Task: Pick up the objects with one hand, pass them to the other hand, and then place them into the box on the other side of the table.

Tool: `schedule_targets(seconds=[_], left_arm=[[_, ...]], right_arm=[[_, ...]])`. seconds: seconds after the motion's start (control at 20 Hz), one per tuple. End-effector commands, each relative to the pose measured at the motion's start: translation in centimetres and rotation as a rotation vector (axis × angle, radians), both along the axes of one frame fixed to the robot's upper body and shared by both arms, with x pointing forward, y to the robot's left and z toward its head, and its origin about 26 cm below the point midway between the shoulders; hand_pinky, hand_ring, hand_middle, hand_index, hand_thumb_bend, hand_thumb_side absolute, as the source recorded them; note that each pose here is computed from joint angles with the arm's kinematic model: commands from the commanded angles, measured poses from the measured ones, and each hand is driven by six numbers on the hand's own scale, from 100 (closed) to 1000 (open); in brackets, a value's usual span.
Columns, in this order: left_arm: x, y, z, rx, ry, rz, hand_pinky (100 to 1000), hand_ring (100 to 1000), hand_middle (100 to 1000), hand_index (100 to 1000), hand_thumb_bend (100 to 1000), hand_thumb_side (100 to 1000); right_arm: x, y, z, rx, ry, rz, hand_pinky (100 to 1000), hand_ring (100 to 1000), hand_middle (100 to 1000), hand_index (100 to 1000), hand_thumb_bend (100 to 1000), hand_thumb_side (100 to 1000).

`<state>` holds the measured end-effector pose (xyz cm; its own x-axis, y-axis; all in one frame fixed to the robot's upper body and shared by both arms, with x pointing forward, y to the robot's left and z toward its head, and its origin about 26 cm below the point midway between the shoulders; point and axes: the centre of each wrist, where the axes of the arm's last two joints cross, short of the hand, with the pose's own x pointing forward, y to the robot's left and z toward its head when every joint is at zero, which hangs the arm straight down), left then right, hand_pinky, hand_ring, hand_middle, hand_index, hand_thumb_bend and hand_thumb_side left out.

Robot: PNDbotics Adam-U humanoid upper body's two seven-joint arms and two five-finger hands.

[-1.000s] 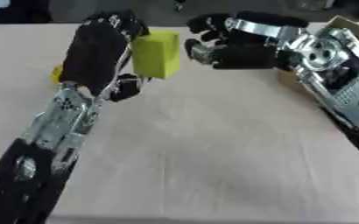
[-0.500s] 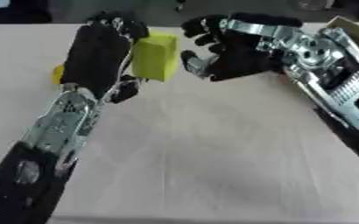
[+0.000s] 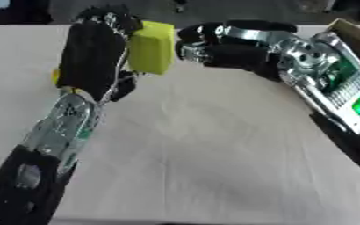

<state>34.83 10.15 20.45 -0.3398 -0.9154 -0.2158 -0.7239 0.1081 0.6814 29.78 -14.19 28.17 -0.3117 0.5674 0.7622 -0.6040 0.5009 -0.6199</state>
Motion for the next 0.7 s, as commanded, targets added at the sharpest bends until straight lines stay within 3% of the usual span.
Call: schedule_targets(seconds=[0.05,0.15,0.7], left_arm=[[-0.36,-0.21,1.14,-0.015,-0.069,-0.004,579,539,490,480,559,100],[-0.38,-0.23,1.16,-0.014,-0.08,0.0,579,539,489,479,558,100],[-0.34,-0.47,1.01,-0.021,-0.077,-0.002,576,536,482,476,557,100]], right_arm=[[-0.37,-0.05,0.74,0.007,0.016,0.017,1000,1000,978,1000,100,704],[-0.38,0.01,0.75,0.013,0.027,0.027,1000,1000,977,1000,100,657],[-0.43,0.2,0.92,0.056,0.025,0.067,1000,1000,977,1000,100,621]])
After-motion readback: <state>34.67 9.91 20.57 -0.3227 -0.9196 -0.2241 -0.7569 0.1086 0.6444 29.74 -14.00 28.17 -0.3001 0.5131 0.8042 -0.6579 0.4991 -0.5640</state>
